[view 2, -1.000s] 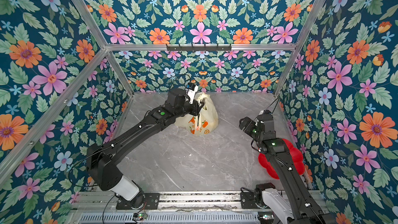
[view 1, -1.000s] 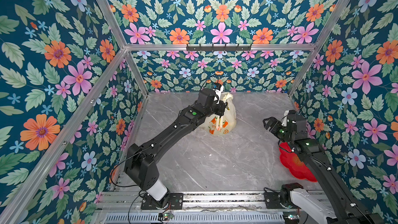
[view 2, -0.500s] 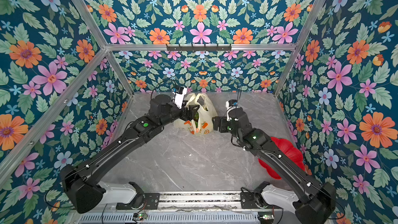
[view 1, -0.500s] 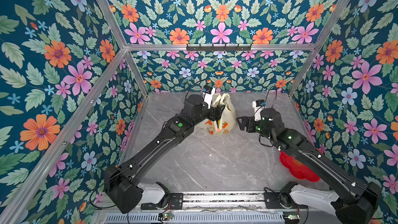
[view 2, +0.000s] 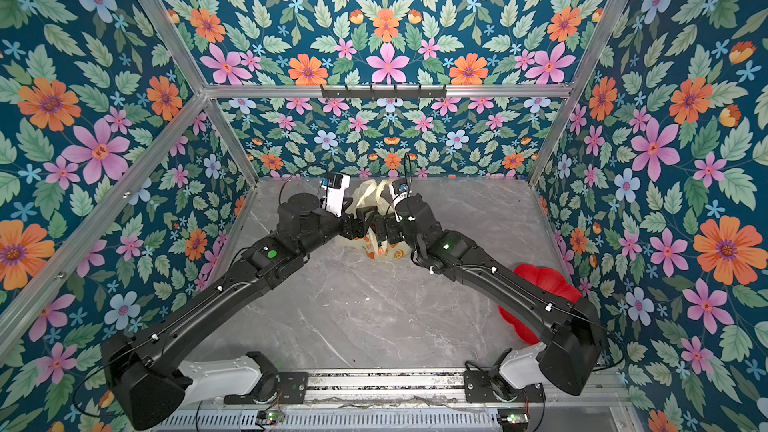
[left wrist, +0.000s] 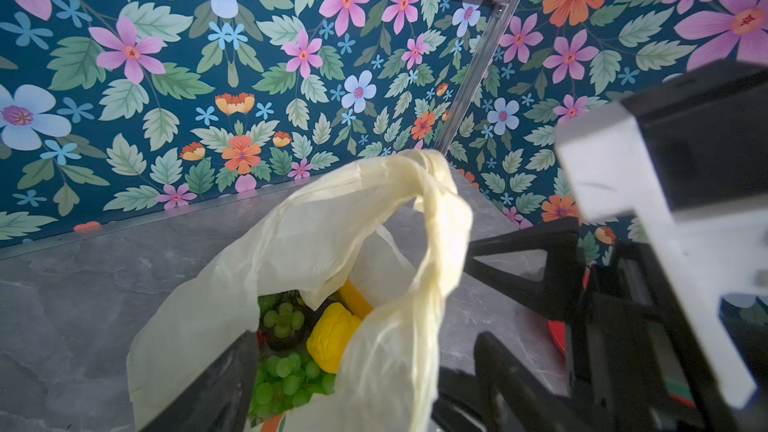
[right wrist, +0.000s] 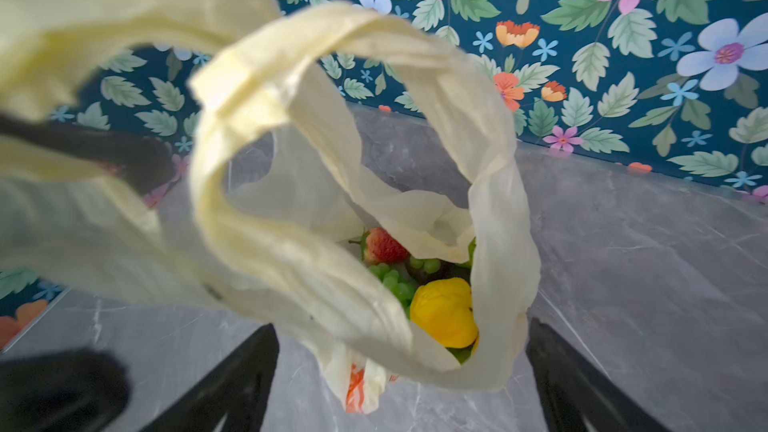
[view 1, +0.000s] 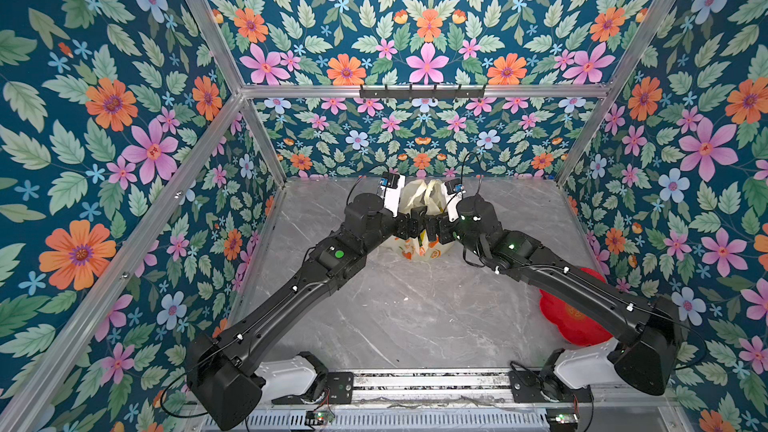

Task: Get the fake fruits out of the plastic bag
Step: 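Grasp the other bag handle with the right gripper while the left holds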

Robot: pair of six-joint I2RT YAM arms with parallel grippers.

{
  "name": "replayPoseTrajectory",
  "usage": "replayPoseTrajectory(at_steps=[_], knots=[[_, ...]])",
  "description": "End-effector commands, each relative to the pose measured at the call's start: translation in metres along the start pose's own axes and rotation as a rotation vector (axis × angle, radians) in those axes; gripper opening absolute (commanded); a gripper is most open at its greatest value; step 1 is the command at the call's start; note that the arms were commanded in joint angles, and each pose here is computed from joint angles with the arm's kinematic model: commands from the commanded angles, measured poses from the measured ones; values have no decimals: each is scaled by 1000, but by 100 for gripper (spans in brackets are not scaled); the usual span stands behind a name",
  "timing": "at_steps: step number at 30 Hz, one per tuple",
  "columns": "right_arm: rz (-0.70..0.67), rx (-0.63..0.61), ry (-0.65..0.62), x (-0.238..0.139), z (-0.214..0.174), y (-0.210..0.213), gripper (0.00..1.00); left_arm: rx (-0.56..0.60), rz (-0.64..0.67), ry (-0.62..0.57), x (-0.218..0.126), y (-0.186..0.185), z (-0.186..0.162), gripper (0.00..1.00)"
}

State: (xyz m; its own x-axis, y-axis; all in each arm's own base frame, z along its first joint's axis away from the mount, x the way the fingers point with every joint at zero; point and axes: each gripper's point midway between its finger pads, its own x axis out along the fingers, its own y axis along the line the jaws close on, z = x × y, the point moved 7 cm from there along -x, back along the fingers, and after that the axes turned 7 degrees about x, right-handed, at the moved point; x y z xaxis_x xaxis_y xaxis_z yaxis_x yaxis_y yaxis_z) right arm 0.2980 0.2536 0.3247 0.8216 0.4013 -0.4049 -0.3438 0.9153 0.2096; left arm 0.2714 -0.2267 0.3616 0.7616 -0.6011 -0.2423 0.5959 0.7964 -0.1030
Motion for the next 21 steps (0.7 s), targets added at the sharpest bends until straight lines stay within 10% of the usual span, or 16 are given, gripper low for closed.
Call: replayPoseTrajectory(at_steps=[1,21], knots=[[-61,20,-73,6,13,-1,95,-14,81,-36,-1,9,5,83],[-274,360,-56,-3,30,-59,88,-160,242,114,46,26,16,85]])
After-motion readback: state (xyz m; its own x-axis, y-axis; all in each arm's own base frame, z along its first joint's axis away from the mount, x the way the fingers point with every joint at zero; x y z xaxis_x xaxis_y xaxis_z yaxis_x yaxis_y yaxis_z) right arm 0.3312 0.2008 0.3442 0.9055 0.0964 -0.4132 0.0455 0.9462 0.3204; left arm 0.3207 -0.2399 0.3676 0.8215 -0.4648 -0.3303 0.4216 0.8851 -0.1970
